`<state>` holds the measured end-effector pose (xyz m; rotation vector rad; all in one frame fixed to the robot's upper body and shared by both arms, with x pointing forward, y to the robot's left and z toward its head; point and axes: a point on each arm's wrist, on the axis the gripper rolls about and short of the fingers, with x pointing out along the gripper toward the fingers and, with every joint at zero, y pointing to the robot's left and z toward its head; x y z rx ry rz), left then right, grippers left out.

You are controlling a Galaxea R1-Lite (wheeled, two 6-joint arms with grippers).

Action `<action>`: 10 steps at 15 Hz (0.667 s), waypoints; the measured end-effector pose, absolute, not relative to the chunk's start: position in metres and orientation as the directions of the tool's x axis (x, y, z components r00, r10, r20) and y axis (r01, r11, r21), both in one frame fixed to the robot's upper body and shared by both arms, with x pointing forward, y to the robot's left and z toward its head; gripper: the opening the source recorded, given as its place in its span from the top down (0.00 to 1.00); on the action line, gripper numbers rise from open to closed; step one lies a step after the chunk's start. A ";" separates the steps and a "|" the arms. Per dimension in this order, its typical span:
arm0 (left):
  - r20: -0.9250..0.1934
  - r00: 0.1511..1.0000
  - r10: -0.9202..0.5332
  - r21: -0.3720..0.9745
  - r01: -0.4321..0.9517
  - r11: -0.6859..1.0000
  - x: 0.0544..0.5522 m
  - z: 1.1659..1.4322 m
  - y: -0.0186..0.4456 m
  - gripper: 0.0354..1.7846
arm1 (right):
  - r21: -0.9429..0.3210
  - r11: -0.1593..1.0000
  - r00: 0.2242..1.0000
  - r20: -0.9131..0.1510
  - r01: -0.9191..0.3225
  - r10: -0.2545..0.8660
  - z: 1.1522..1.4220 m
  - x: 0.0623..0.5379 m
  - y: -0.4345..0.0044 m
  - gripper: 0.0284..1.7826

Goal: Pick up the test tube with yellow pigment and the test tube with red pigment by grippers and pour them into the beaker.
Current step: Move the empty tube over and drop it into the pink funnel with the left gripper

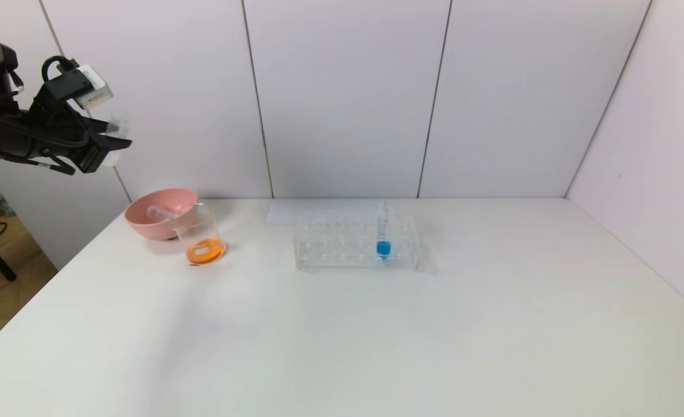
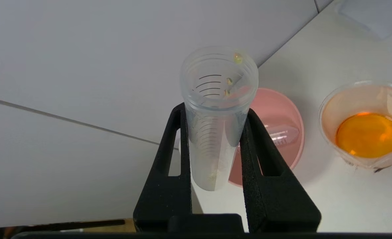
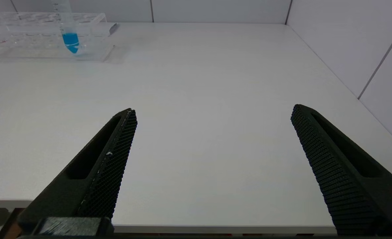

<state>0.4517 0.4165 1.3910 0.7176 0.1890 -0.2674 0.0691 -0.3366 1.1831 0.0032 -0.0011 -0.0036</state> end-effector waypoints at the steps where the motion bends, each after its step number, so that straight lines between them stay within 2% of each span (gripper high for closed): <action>1: -0.233 0.957 -0.173 0.583 0.279 0.763 0.454 1.390 0.417 0.77 | 0.003 1.000 1.000 0.001 0.004 -0.004 1.183 0.069 -0.337 0.05; 5: -0.124 0.980 -0.154 0.410 0.192 0.891 0.464 1.384 0.422 0.77 | 0.003 1.000 1.000 0.001 0.004 -0.004 1.183 0.069 -0.337 0.05; 10: -0.121 0.991 -0.055 0.172 0.076 0.982 0.477 1.361 0.428 0.77 | 0.003 1.000 1.000 0.001 0.004 -0.004 1.183 0.069 -0.337 0.05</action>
